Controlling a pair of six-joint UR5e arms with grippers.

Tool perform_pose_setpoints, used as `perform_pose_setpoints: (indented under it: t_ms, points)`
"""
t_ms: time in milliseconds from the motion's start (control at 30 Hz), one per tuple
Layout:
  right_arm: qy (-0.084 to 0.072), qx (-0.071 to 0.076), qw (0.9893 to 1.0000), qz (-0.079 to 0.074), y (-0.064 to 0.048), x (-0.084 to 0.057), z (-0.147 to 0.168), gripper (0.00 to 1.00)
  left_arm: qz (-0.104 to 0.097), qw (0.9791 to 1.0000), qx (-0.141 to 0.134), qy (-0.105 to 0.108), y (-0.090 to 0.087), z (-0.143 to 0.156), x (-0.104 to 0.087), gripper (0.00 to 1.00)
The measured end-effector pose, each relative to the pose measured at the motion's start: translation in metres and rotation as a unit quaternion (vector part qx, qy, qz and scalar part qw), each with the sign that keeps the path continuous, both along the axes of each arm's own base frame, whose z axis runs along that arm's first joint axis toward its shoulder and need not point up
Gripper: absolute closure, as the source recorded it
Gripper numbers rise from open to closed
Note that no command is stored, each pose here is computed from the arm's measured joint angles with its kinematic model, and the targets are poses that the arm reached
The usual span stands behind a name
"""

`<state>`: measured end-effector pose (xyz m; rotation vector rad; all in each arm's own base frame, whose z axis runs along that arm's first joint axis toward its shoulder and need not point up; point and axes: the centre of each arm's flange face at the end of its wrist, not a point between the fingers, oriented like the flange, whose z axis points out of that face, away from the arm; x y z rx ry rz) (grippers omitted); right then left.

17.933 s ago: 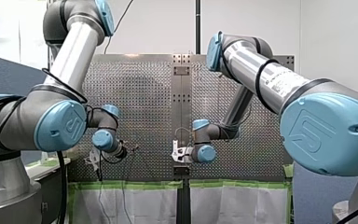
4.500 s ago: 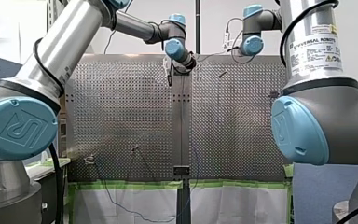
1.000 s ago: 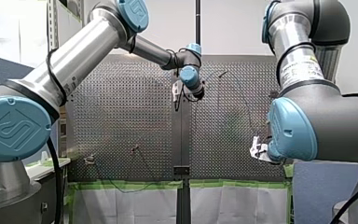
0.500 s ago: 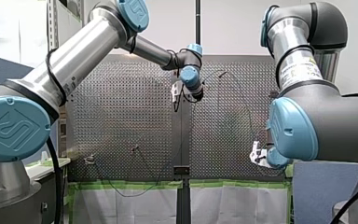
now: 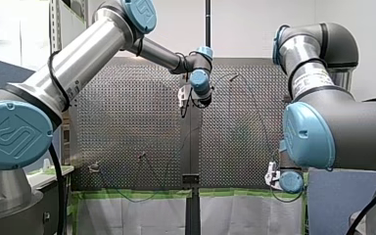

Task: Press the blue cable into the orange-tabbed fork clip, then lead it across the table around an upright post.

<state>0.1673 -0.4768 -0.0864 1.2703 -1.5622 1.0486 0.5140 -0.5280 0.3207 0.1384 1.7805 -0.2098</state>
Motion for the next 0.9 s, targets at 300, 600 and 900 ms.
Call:
perform_pose_setpoints:
  t_ms: [300,600,900]
  points:
    - [-0.012,-0.036,0.9993,-0.006,-0.007,-0.003,-0.011,1.00,0.001,1.0000,-0.004,0.001,0.000,0.000,0.000,0.00]
    - [-0.007,-0.082,0.9965,0.013,-0.037,0.003,-0.002,1.00,0.002,0.9999,-0.009,0.002,0.000,0.000,0.000,0.00]
    - [0.000,-0.094,0.9955,0.011,-0.040,-0.001,-0.028,1.00,0.006,0.9999,-0.013,0.003,0.002,0.000,0.001,0.00]
